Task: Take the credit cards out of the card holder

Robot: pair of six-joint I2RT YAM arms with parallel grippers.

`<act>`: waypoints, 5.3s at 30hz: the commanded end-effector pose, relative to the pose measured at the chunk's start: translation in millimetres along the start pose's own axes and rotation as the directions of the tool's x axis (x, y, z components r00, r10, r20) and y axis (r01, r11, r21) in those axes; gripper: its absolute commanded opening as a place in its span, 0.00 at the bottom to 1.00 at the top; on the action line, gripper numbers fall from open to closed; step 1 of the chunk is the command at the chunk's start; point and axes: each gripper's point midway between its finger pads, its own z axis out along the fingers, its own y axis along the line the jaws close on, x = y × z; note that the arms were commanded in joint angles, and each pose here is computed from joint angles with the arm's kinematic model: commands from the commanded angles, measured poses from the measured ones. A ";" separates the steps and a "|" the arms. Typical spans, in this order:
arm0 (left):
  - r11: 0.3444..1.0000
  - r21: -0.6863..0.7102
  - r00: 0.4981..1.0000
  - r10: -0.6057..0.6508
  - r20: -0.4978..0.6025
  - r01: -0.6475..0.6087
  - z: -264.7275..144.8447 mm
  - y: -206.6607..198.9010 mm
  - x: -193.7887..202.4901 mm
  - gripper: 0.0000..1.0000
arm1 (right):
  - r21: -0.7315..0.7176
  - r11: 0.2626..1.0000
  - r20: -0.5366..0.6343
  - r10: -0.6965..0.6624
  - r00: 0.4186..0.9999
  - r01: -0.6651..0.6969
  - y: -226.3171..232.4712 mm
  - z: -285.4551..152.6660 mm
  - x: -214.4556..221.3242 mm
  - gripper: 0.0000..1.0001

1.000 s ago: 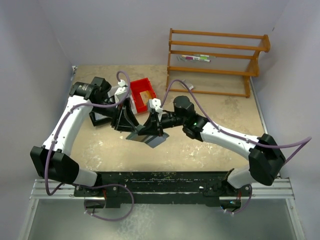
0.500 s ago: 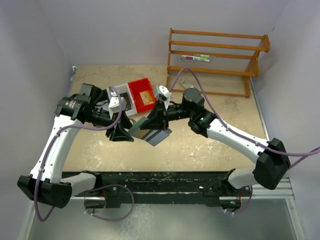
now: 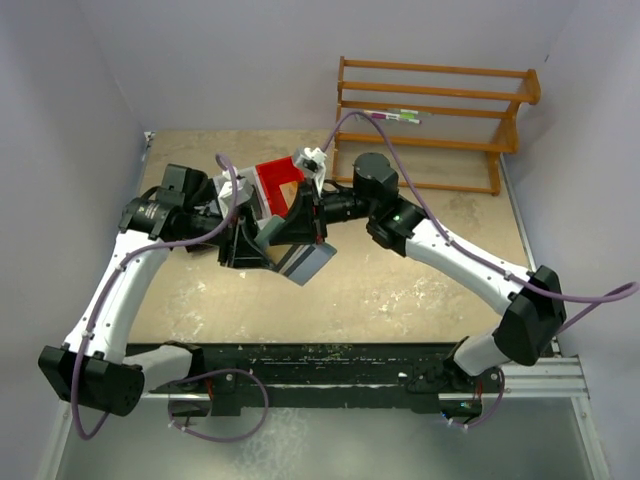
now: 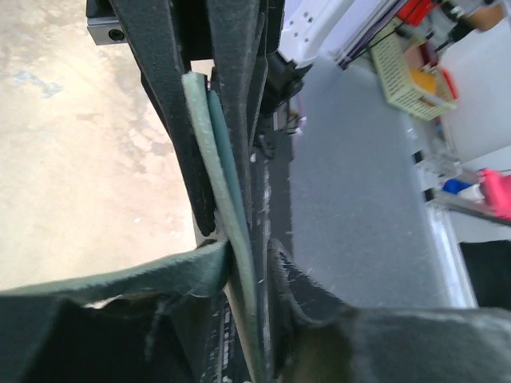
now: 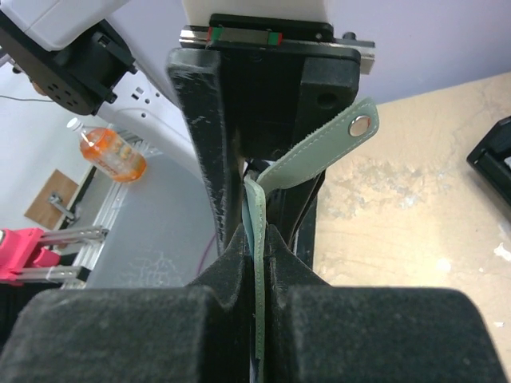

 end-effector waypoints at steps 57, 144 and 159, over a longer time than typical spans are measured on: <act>0.988 0.054 0.969 -0.155 0.194 0.147 -30.1 -0.4 -17.0 0.43 | -0.059 0.984 -0.110 0.160 0.981 -0.167 -11.5 -7.8 2.3 0.00; 0.897 -0.108 0.843 -0.354 0.405 0.429 -65.9 45.4 -52.1 0.21 | -0.213 0.903 0.315 0.426 0.848 -0.374 -14.4 12.7 -28.4 0.00; 0.917 -0.055 0.858 -0.347 0.379 0.395 -65.0 25.5 -57.9 0.08 | -0.151 0.897 0.333 0.441 0.834 -0.415 -28.0 -6.1 -4.6 0.00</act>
